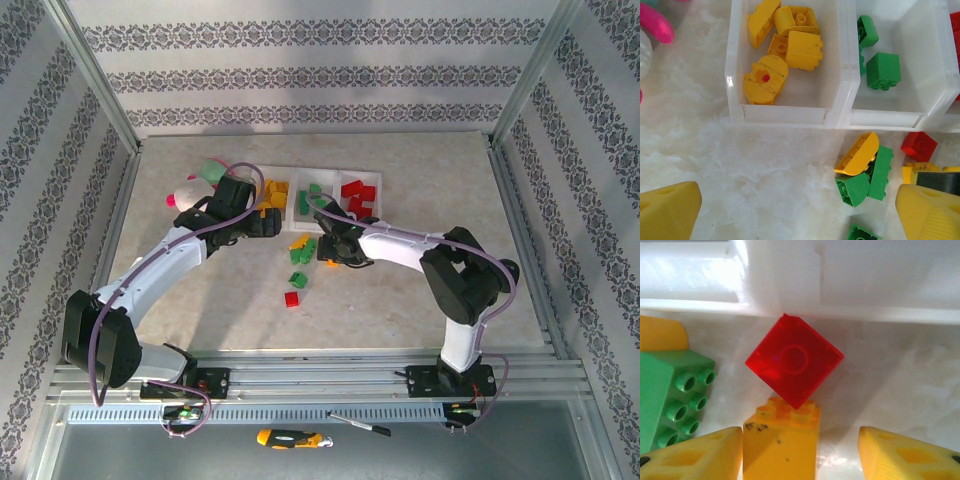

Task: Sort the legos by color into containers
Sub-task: Pick up the lego from the center of the table.

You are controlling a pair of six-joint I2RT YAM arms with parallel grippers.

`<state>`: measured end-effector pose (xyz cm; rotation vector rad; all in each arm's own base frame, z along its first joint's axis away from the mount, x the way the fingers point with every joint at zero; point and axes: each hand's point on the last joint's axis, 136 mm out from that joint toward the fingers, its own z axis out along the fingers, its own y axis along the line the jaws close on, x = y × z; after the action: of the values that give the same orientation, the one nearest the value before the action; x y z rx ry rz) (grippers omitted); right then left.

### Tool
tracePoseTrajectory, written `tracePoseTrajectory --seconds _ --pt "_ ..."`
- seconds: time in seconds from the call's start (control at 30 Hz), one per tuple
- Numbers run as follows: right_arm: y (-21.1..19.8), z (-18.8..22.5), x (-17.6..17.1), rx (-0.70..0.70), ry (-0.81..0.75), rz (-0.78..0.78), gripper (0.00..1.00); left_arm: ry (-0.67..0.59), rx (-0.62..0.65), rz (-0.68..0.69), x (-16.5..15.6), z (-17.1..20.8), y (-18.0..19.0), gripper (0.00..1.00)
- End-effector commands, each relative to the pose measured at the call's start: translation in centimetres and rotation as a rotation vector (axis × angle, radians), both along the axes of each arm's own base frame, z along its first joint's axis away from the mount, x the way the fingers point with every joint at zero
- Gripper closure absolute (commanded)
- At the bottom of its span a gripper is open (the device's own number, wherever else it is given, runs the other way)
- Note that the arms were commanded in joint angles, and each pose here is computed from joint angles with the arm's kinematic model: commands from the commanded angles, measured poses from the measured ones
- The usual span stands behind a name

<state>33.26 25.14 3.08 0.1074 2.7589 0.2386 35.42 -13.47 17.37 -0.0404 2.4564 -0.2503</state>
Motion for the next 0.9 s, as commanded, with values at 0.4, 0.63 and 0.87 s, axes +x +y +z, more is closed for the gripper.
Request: tracePoseTrajectory --seconds 0.4,0.63,0.87 --pt "0.6 3.3 0.8 -0.036 -0.059 0.052 0.69 -0.035 0.021 0.025 0.0 0.3 1.4 0.01" --pt "3.2 7.8 1.5 -0.002 -0.162 0.126 0.69 -0.037 0.021 0.049 -1.4 0.1 2.3 0.01" --pt "7.5 11.7 5.8 0.056 -0.33 0.206 0.69 -0.031 0.0 0.1 -3.5 -1.0 3.4 0.01"
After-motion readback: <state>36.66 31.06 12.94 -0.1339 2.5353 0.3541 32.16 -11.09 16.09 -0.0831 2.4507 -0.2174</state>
